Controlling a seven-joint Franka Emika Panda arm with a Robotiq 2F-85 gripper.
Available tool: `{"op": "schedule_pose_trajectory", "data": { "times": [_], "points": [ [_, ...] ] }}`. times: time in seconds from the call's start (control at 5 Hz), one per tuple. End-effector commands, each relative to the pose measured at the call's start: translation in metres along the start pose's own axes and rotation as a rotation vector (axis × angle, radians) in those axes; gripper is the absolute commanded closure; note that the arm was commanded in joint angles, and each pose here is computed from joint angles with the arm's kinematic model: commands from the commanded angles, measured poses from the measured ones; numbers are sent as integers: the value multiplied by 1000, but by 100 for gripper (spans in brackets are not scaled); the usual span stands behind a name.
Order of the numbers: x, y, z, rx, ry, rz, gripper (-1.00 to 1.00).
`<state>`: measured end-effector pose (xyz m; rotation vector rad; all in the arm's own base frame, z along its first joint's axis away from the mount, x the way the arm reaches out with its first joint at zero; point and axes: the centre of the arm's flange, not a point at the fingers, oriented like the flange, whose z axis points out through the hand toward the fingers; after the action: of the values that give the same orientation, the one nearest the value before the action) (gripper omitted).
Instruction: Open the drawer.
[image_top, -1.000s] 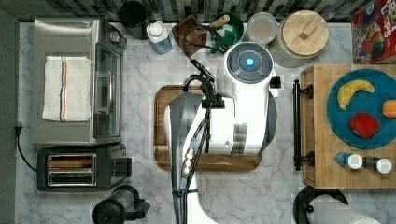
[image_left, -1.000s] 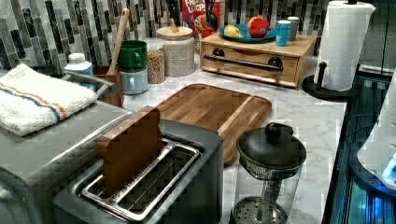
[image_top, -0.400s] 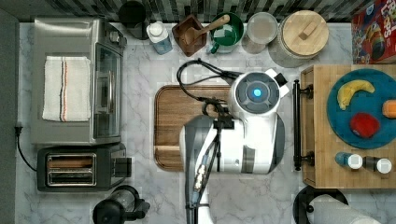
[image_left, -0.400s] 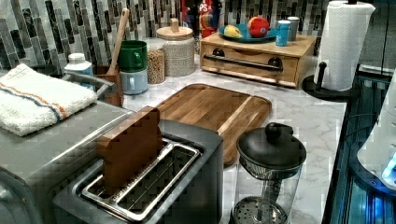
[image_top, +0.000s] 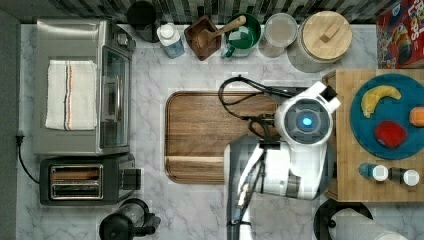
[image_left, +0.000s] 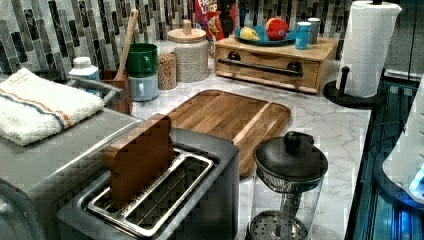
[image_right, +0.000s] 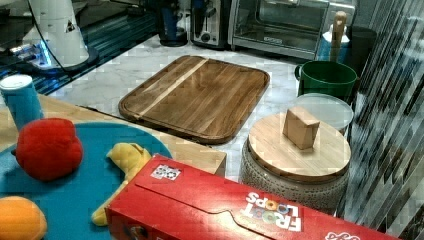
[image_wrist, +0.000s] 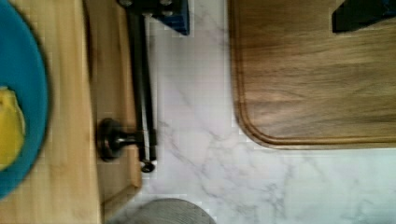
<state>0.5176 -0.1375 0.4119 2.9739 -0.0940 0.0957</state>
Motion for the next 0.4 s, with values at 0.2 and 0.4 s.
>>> {"op": "schedule_pose_trajectory", "data": {
  "times": [0.2,0.4],
  "points": [
    [-11,47,50,2,9,-110,-100],
    [-18,55,68,-3,27,-115,-100]
  ]
}}
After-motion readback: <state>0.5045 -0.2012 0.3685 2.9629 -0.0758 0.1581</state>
